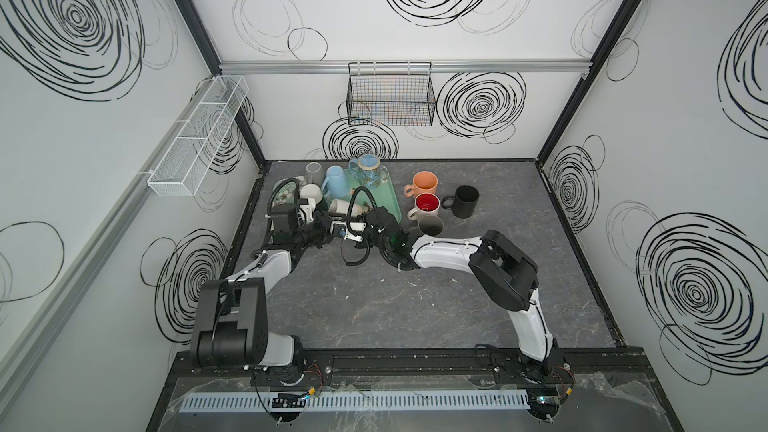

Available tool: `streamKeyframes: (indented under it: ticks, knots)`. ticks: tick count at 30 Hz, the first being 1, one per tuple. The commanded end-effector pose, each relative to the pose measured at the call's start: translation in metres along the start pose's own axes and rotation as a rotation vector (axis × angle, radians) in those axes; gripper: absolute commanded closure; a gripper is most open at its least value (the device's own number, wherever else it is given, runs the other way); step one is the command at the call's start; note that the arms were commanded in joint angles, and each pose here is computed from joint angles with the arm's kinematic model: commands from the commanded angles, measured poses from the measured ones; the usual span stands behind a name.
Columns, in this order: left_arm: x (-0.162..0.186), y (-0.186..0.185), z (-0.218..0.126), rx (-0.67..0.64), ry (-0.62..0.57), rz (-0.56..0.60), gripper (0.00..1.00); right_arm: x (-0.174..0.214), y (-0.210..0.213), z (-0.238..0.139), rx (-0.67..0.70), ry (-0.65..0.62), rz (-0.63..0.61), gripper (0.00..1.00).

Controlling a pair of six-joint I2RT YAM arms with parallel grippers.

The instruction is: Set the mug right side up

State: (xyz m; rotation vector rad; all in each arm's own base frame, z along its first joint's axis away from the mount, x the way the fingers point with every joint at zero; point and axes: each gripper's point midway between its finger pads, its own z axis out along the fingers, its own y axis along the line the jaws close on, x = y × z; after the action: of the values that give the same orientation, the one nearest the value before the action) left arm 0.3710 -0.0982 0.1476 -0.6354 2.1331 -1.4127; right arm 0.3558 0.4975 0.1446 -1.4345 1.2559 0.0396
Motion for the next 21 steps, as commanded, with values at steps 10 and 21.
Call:
streamKeyframes:
  ticks: [10,21]
  knots:
    - [-0.005,-0.027,-0.008,0.094,0.0,0.127,0.52,-0.001,-0.048,0.0,0.164,0.005,0.041,1.0]
    - [-0.02,-0.076,-0.029,0.188,-0.067,0.189,0.41,-0.01,-0.079,-0.022,0.241,-0.04,0.096,1.0]
